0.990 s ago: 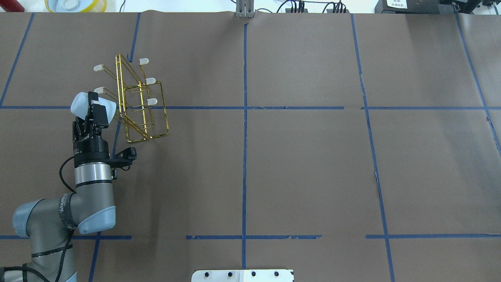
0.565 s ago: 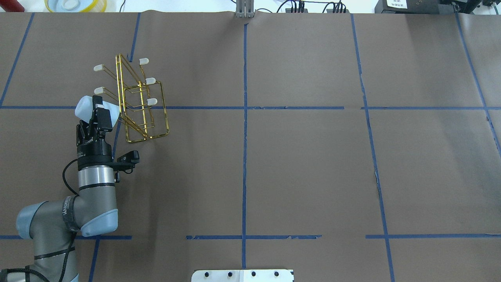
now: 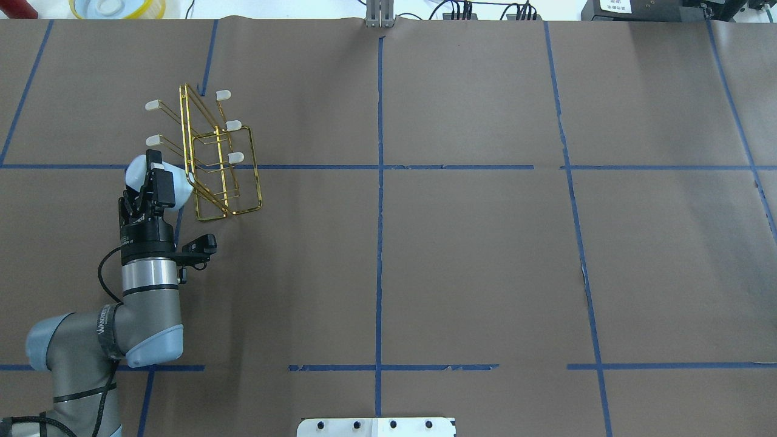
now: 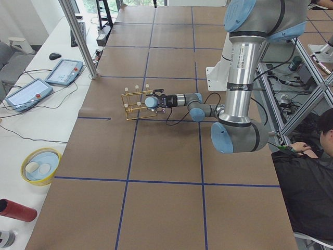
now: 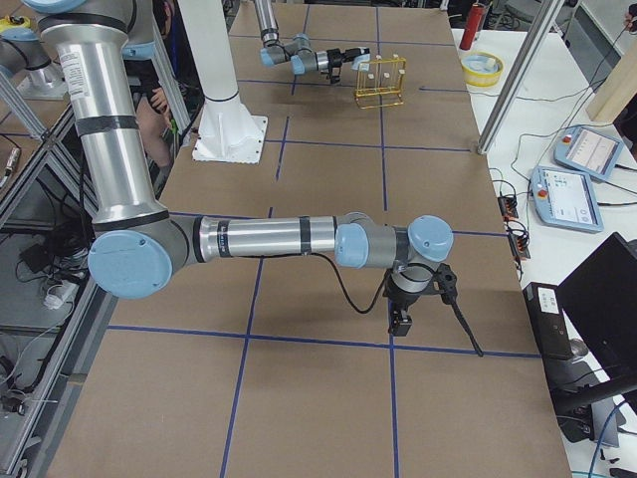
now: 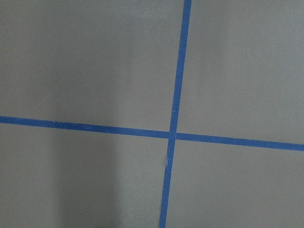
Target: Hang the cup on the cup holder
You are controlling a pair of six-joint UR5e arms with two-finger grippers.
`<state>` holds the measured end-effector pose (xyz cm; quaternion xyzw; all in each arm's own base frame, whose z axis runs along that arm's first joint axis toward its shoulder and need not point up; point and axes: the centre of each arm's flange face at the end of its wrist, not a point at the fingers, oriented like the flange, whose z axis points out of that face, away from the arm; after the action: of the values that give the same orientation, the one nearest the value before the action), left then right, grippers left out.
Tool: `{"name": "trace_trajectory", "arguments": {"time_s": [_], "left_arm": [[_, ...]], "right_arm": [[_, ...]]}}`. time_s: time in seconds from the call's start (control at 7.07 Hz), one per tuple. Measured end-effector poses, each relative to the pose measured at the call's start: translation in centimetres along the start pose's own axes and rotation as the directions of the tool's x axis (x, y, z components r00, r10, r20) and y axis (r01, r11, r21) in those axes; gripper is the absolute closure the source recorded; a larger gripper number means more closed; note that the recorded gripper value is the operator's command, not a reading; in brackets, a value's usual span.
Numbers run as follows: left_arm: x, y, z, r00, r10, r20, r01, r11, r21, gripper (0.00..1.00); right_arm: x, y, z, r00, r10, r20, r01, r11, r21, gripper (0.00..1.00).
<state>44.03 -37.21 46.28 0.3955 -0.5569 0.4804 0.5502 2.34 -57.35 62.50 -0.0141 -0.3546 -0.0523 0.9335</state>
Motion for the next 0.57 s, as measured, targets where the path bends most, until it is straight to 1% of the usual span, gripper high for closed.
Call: {"name": "trace_trajectory", "arguments": {"time_s": [0.57], "left_arm": [[-0.24, 0.5, -0.07, 1.0, -0.018, 0.004, 0.018, 1.0, -0.002, 0.0]], "right_arm": [[0.02, 0.0, 0.02, 1.0, 0.0, 0.0, 0.0, 1.0, 0.0, 0.0]]}}
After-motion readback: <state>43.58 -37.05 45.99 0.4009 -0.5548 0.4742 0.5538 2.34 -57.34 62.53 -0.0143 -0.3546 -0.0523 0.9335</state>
